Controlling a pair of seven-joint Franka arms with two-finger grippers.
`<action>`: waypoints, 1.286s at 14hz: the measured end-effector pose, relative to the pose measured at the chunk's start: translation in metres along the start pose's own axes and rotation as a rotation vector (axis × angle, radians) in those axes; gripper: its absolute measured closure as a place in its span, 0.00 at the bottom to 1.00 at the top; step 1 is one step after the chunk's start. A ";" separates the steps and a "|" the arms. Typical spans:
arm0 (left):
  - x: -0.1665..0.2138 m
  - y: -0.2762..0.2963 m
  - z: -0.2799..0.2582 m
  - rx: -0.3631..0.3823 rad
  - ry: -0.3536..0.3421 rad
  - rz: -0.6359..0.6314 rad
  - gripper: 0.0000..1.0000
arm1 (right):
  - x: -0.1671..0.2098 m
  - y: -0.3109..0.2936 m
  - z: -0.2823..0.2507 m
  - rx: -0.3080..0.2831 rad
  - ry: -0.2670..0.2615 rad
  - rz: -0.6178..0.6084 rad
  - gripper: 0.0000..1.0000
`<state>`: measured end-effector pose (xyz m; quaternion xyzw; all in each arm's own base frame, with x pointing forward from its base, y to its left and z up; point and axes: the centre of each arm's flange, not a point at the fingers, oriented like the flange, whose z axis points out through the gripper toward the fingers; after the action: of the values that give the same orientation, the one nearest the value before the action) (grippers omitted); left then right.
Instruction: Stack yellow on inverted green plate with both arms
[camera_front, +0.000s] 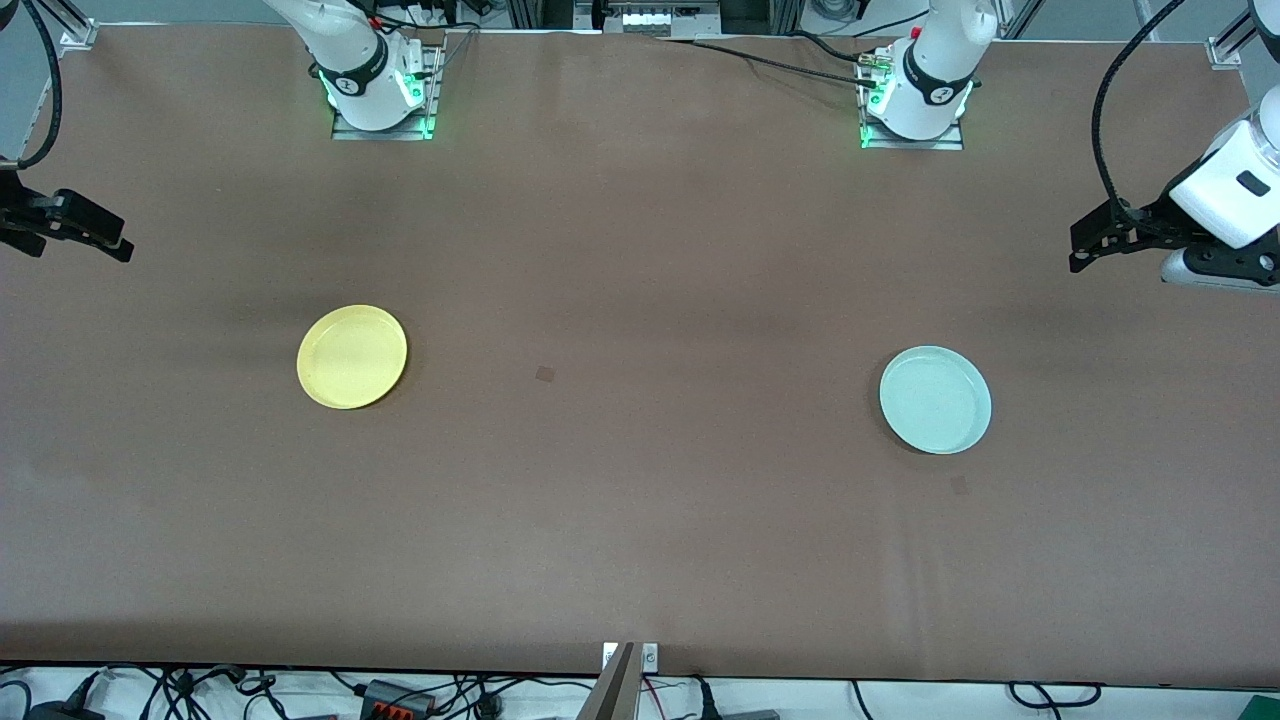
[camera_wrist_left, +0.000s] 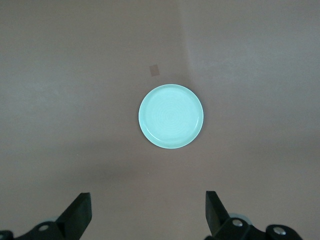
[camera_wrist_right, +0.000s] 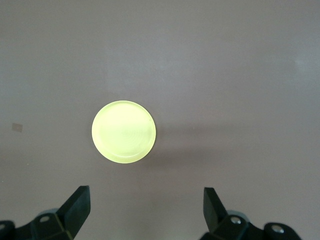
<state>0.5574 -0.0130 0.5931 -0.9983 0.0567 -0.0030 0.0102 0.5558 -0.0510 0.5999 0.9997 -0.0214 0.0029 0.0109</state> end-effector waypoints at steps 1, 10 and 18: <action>0.000 0.000 0.000 0.000 0.000 0.000 0.00 | 0.000 0.000 0.000 0.000 0.000 0.000 0.00; 0.000 0.000 0.000 0.000 -0.001 0.000 0.00 | 0.001 0.001 0.001 0.000 0.001 0.001 0.00; 0.000 0.000 0.000 0.000 -0.001 0.001 0.00 | 0.002 0.003 0.004 -0.001 -0.001 0.005 0.00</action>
<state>0.5574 -0.0132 0.5930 -0.9983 0.0570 -0.0026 0.0102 0.5581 -0.0539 0.5964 0.9996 -0.0240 0.0025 0.0111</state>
